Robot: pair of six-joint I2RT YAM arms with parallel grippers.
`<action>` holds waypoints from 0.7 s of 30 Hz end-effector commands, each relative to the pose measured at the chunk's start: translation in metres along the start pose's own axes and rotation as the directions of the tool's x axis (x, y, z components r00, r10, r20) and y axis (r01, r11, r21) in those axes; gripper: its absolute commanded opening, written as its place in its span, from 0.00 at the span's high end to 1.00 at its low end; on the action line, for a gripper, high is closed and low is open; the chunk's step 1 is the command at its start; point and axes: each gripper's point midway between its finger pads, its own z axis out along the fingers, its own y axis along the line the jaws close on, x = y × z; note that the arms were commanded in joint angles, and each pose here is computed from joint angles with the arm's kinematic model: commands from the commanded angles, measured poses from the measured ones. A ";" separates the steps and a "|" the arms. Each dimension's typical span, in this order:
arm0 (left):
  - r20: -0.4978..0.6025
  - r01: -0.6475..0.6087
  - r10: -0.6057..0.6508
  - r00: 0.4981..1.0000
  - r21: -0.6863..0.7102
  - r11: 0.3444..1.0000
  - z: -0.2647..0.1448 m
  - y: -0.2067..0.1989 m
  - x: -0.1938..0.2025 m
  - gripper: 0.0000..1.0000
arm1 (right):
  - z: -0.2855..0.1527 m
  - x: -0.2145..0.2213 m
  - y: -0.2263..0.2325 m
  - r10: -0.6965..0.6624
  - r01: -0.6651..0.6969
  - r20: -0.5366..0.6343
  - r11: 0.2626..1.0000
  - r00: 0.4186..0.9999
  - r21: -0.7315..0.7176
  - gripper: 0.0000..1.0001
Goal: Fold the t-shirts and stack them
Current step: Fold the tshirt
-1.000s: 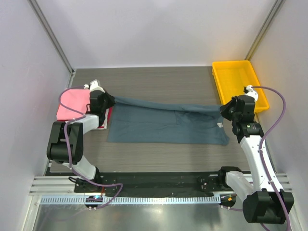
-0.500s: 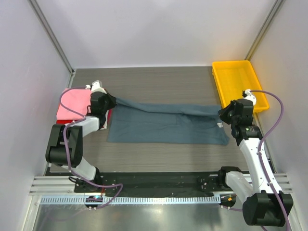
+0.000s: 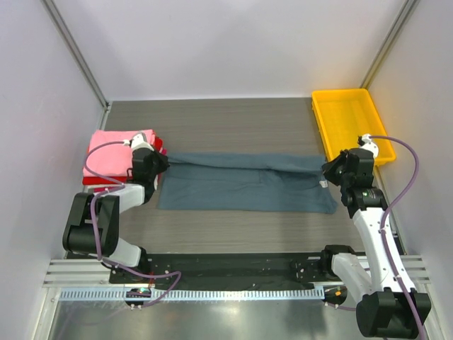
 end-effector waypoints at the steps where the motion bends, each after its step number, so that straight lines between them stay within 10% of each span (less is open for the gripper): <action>1: 0.096 0.030 -0.031 0.995 0.006 1.000 -0.005 -0.003 -0.019 1.00 | -0.006 -0.002 -0.002 0.019 -0.019 0.029 1.000 0.999 0.002 0.99; 21: 0.033 0.184 -0.182 0.983 -0.071 0.980 -0.026 0.022 0.019 0.94 | -0.018 0.033 -0.026 0.108 -0.109 0.024 0.993 0.994 0.040 0.98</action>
